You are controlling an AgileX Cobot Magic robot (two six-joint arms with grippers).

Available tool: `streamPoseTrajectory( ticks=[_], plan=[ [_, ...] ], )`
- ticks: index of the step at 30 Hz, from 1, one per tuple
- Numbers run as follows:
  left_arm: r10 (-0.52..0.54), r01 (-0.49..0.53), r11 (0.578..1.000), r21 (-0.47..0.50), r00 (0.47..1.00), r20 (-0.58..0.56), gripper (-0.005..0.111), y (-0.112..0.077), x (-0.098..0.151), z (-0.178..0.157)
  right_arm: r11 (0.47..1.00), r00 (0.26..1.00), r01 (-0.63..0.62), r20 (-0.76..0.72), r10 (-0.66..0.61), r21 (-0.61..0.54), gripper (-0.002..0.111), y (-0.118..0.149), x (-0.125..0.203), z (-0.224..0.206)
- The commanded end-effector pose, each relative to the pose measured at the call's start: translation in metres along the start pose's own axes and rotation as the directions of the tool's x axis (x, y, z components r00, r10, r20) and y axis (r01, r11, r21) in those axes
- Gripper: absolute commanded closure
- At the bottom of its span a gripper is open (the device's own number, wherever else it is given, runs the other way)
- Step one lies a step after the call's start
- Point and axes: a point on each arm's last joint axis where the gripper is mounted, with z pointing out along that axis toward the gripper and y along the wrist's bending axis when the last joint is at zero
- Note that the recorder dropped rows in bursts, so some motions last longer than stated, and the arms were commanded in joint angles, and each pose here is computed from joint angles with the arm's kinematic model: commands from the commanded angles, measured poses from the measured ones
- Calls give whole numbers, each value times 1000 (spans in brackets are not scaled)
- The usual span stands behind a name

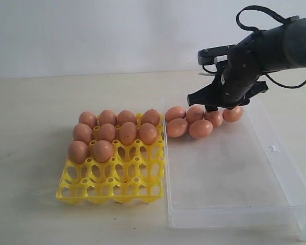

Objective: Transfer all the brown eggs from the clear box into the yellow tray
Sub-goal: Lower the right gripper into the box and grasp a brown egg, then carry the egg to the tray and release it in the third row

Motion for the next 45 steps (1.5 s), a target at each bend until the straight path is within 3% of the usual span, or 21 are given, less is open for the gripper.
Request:
streamPoseTrajectory(
  ticks=[1,21,24,25,26,31,33,34,37,41,43,45],
  plan=[
    [-13,13,1000,-3,1000,19,107,0,-2,-1,1000,1000,25,0,-25,13,57,-1,-7,6],
    [-13,13,1000,-3,1000,19,107,0,-2,-1,999,996,51,-74,-52,-5,58,8,0,46],
    [-13,13,1000,-3,1000,19,107,0,-2,-1,999,994,51,-97,-51,4,77,7,2,46],
    [-13,13,1000,-3,1000,19,107,0,-2,-1,999,993,50,-111,-49,8,87,6,3,46],
    [-13,13,1000,-3,1000,19,107,0,-2,-1,997,988,70,-136,-67,18,108,5,5,46],
    [-13,13,1000,-3,1000,19,107,0,-2,-1,998,995,53,-86,-50,30,108,-2,-10,3],
    [-13,13,1000,-3,1000,19,107,0,-2,-1,999,999,44,14,-44,-10,108,-1,-15,-32],
    [-13,13,1000,-3,1000,19,107,0,-2,-1,996,992,39,124,-28,-85,108,9,-12,-59],
    [-13,13,1000,-3,1000,19,107,0,-2,-1,942,931,69,362,58,-329,108,52,19,-98],
    [-13,13,1000,-3,1000,19,107,0,-2,-1,813,784,325,619,54,-483,108,102,71,-108],
    [-13,13,1000,-3,1000,19,107,0,-2,-1,749,745,421,666,36,-512,108,114,85,-98],
    [-13,13,1000,-3,1000,19,107,0,-2,-1,733,782,399,622,42,-551,108,119,91,-84]
  ],
)
